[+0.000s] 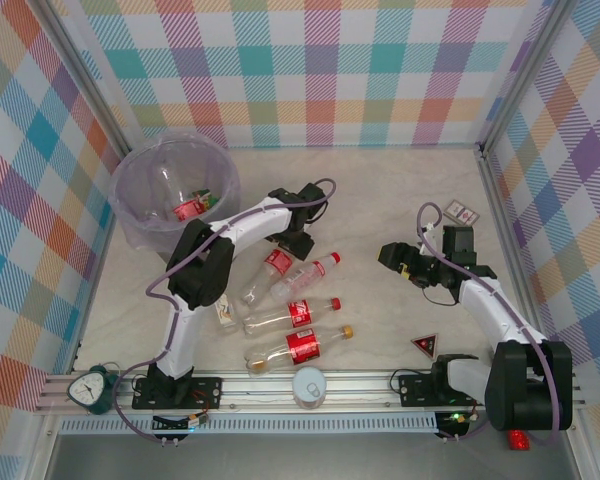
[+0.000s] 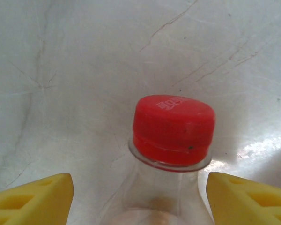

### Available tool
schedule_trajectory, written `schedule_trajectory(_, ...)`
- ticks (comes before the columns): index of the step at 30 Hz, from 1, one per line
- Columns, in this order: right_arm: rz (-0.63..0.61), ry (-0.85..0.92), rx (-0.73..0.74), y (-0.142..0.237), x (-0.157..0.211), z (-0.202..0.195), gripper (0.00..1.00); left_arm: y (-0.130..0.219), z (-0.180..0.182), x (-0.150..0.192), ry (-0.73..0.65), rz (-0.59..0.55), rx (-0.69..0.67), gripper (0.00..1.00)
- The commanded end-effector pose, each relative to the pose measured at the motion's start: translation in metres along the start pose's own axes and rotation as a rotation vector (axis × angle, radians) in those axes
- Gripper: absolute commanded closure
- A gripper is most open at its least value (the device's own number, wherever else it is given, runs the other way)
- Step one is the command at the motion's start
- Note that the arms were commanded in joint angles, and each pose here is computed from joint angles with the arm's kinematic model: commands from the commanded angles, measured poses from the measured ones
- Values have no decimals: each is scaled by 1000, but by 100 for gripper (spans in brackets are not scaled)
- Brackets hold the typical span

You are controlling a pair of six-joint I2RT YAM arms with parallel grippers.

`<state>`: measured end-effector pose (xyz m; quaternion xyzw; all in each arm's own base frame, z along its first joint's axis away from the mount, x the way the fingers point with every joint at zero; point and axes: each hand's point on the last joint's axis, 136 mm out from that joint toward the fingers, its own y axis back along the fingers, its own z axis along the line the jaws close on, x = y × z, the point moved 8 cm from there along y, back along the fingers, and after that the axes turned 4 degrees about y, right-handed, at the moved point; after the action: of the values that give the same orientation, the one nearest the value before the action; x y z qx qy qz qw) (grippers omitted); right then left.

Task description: Put the plastic bottles in the bin

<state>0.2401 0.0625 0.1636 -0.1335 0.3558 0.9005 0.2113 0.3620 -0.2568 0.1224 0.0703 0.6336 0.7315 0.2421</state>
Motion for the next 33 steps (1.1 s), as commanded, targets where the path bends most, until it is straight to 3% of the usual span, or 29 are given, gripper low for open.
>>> schedule_trajectory(1,24,7,-11,-2,4,0,10,4,4,-5,24,-33,-2,33)
schedule_trajectory(15,18,15,-4,0,2,1,10,9,2,-27,11,-93,6,65)
schedule_trajectory(22,16,18,2,1,3,1,9,5,2,-32,3,-86,3,67)
schedule_trajectory(27,16,21,6,1,3,1,9,3,3,-31,4,-70,-15,48)
schedule_trajectory(33,17,19,5,0,3,0,9,-13,3,-29,6,-48,-14,49)
